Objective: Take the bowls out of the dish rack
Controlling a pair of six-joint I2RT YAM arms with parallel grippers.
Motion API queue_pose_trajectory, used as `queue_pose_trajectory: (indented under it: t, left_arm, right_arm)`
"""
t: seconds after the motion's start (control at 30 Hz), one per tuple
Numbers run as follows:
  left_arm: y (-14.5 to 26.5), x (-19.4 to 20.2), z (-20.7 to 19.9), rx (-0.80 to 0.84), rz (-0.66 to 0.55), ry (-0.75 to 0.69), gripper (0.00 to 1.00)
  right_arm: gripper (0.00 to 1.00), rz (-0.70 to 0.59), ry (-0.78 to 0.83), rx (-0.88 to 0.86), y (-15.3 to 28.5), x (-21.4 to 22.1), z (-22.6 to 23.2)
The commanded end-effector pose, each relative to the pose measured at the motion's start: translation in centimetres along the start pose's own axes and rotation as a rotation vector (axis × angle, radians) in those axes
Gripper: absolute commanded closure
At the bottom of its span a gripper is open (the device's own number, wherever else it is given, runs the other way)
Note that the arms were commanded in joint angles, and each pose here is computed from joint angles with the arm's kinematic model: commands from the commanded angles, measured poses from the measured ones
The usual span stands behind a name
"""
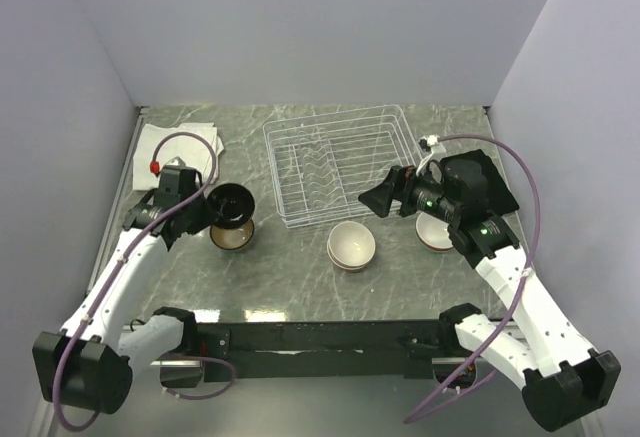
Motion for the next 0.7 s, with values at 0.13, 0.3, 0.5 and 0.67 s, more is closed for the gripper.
queue_pose_trajectory:
  t: [0.13, 0.3, 0.5, 0.67]
  left_arm:
    - [-2.0, 0.5, 1.1, -0.047, 0.153, 0.067, 0.99]
    - [-3.6, 1.1, 1.5, -0.058, 0.236, 0.048, 0.99]
    - [-4.4, 1.5, 1.6, -0.065, 0.268, 0.057, 0.81]
    - [-4.0, 1.2, 1.7, -0.092, 0.23, 0.067, 0.66]
  right_arm:
    - [0.0, -0.037, 0.09, 0.001, 1.4, 0.4, 0.9]
    - [0.0, -0.048, 0.1, 0.023, 1.7, 0.5, 0.8]
    - [0.0, -0.05, 0.106, 0.031, 1.7, 0.5, 0.7]
    - [0.0, -0.051, 0.114, 0.042, 1.6, 0.4, 0.6]
Point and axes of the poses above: each gripper's point midway between its finger pads, its own y axis back along the fingers, its own z axis along the line the jaws close on, x = y × z, the point moved 9 cm from there along y, back along the fingers, and after that the axes turned 8 degrees about -y, right-handed, at the moved point
